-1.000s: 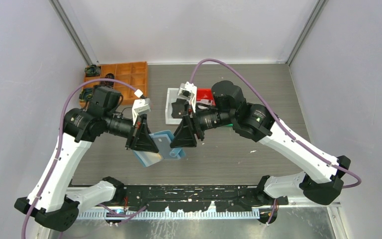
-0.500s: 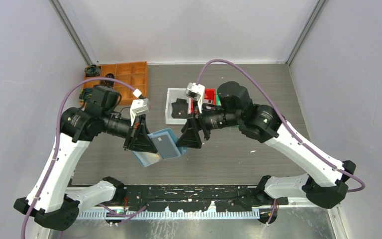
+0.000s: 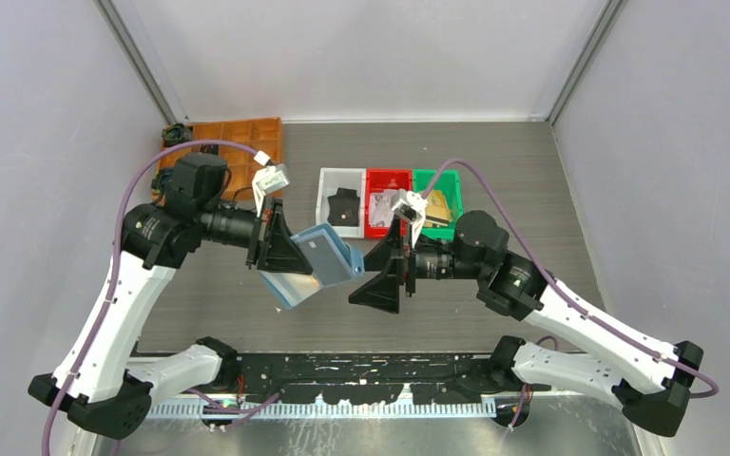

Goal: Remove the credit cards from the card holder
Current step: Remove the credit card from the card holder.

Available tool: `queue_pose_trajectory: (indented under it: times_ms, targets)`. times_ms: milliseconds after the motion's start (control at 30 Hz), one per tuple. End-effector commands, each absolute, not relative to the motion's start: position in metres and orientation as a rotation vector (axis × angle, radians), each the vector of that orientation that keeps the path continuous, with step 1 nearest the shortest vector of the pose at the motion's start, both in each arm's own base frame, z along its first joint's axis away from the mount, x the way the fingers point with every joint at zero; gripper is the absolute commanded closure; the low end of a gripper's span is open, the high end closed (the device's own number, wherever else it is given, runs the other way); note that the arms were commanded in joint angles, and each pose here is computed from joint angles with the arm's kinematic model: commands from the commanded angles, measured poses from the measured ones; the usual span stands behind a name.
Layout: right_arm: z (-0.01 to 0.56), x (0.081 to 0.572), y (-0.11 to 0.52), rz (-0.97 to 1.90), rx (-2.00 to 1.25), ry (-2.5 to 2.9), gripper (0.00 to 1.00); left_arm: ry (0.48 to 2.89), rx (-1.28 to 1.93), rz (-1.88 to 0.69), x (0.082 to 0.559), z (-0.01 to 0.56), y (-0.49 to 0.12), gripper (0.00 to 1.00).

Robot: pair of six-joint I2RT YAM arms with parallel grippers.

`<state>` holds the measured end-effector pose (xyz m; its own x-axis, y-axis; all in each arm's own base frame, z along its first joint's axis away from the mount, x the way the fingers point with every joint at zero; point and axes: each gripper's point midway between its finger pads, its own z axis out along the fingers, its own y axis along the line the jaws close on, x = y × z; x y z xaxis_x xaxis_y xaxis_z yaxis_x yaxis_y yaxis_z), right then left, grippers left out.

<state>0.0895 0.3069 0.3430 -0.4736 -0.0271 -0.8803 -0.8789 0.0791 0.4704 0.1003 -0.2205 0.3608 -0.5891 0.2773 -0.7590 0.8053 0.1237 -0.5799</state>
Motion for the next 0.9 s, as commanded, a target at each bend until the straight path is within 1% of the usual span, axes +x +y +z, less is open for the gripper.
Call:
queue_pose_trajectory:
  times_ms: [0, 200, 367, 733, 867]
  targets:
    - [0.388, 0.102, 0.315, 1.556, -0.754, 1.431, 0.11, 1.866, 1.027, -1.532, 0.103, 0.379, -0.226, 1.00]
    - [0.406, 0.114, 0.317, 1.543, -0.681, 1.375, 0.21, 1.858, 1.053, -1.540, 0.098, 0.377, -0.225, 1.00]
    - [0.419, 0.108, 0.320, 1.576, -0.715, 1.350, 0.26, 1.858, 1.067, -1.542, 0.094, 0.375, -0.223, 1.00]
    - [0.439, 0.102, 0.313, 1.603, -0.689, 1.315, 0.32, 1.841, 1.104, -1.520, 0.089, 0.372, -0.220, 1.00]
    - [0.444, 0.100, 0.313, 1.620, -0.693, 1.306, 0.32, 1.836, 1.110, -1.514, 0.088, 0.373, -0.219, 1.00]
